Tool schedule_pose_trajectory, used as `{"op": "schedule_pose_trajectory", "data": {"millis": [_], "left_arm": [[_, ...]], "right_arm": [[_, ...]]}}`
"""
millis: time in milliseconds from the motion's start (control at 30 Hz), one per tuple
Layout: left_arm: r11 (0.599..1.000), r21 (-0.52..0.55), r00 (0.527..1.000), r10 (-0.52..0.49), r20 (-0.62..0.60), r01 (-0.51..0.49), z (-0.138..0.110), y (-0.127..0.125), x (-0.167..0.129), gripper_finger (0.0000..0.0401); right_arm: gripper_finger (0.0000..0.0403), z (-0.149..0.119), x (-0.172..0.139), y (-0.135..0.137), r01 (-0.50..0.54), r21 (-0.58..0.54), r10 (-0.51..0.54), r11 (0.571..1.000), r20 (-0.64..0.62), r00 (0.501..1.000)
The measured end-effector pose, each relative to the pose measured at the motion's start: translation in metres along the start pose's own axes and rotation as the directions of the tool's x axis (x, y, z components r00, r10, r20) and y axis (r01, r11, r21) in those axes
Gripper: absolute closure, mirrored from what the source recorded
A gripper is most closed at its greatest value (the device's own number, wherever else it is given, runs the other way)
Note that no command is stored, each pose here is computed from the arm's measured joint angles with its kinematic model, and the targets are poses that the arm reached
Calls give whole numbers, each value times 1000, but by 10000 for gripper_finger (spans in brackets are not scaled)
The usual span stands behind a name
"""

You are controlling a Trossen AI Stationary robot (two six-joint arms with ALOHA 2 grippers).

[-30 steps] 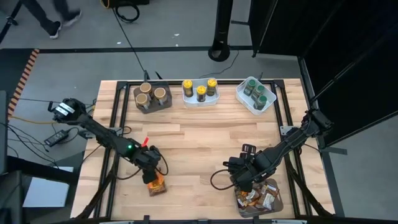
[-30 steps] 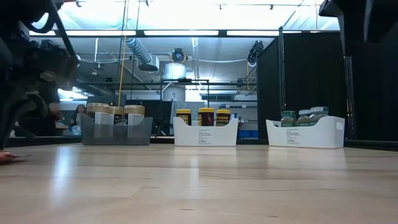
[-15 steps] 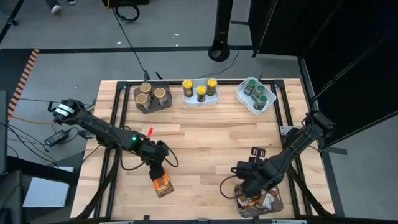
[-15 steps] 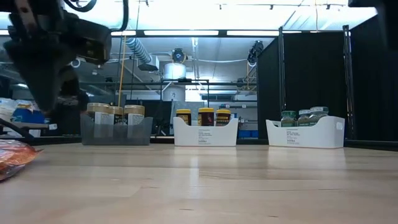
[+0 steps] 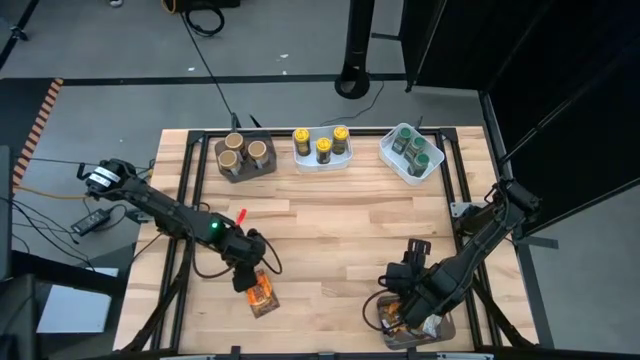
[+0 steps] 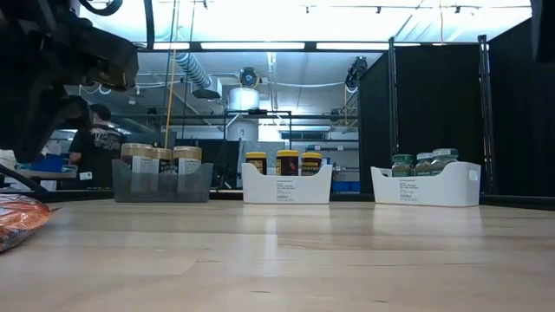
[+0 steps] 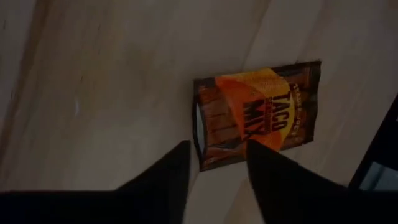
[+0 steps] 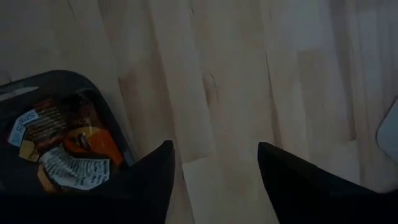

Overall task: Sort spices by type
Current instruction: Put the orange seasoning pack into the bottom black bin

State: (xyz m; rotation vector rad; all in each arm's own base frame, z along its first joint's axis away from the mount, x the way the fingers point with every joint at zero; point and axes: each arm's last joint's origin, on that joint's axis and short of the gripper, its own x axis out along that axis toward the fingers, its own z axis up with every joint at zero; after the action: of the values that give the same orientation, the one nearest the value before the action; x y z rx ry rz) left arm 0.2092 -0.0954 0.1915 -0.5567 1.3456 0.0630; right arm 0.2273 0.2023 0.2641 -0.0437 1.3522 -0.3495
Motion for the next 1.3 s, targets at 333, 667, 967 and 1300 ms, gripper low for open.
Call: {"op": "schedule_pose_trajectory", "data": {"millis": [333, 667, 967, 1300], "left_arm": [[995, -14, 993, 97, -65, -98, 1, -3, 34, 121], [997, 33, 991, 79, -112, -76, 0, -10, 59, 195], [999, 45, 995, 22, -93, -18, 12, -10, 52, 392], [991, 131, 975, -29, 220, -1, 91, -7, -17, 399]], "right_arm": [[119, -8, 12, 0, 13, 44, -10, 999, -72, 997], [134, -12, 12, -3, 42, 21, -39, 999, -99, 994], [183, -17, 9, -12, 125, -17, -126, 992, -145, 981], [251, -28, -45, -60, 43, 184, -62, 982, 95, 994]]}}
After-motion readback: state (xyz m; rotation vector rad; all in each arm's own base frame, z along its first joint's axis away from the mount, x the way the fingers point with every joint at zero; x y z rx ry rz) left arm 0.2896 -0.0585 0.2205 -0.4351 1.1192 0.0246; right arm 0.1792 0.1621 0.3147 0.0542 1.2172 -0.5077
